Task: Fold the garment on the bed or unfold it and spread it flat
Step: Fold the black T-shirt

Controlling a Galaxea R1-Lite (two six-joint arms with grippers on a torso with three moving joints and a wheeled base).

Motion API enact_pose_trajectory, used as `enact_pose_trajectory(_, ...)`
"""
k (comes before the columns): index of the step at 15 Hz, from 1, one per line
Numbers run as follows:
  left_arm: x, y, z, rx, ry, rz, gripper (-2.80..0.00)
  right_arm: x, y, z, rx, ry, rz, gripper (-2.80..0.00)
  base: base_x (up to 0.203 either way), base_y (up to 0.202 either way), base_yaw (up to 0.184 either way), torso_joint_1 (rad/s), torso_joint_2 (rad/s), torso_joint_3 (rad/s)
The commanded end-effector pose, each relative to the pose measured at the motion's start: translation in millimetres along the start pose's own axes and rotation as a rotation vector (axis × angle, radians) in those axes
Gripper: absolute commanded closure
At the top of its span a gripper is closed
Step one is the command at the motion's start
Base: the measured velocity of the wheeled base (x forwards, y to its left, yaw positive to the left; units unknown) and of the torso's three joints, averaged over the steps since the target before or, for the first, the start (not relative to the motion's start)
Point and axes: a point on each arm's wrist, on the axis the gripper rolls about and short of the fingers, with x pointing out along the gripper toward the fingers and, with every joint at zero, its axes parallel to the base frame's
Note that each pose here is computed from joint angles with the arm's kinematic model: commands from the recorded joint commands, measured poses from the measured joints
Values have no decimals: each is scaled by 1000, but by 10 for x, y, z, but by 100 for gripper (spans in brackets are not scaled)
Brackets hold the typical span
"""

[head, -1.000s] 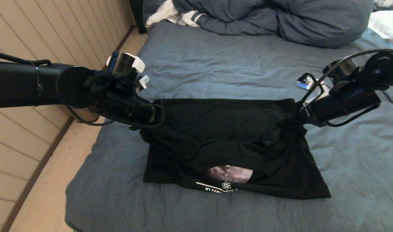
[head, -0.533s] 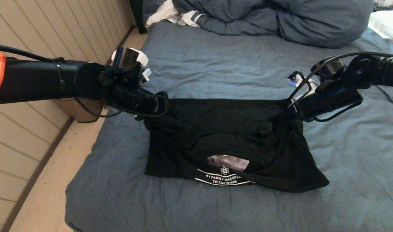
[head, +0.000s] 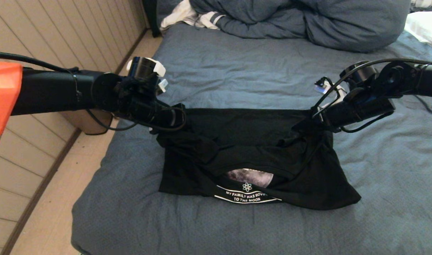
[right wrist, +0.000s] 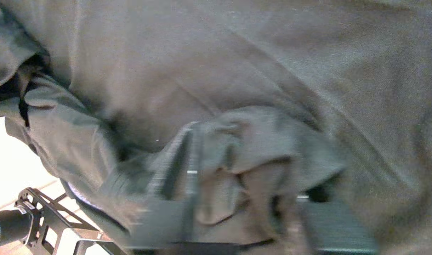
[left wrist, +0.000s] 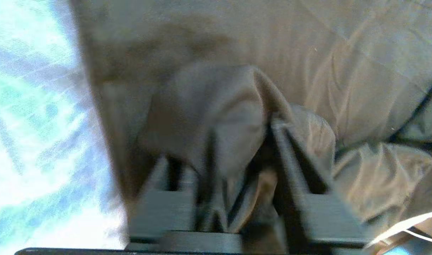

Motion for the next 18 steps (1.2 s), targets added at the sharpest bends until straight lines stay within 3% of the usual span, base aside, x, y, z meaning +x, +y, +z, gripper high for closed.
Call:
enact_pose_trajectory(1, -178, -38, 13, 1, -19, -9, -280, -98, 39, 7, -5, -16, -1, -280, 0, 0, 0, 0, 0, 0)
enact_pose_trajectory(5, -482, 97, 133, -18, -88, 15, -280, -281, 135, 20, -20, -48, -6, -280, 0, 0, 0, 0, 0, 0)
enact_pose_trajectory(12, -1020, 154, 249, -34, -199, 30, -280, -642, 266, -26, -33, -105, -26, -280, 0, 0, 0, 0, 0, 0)
enact_pose_trajectory(13, -1072, 148, 224, -35, -196, 33, 0, -671, 280, -55, -30, -103, -26, 0, 0, 0, 0, 0, 0, 0)
enact_pose_trajectory(18, -1505, 52, -71, -23, -125, 32, 0, -958, 368, -376, -5, -90, -51, 0, 0, 0, 0, 0, 0, 0)
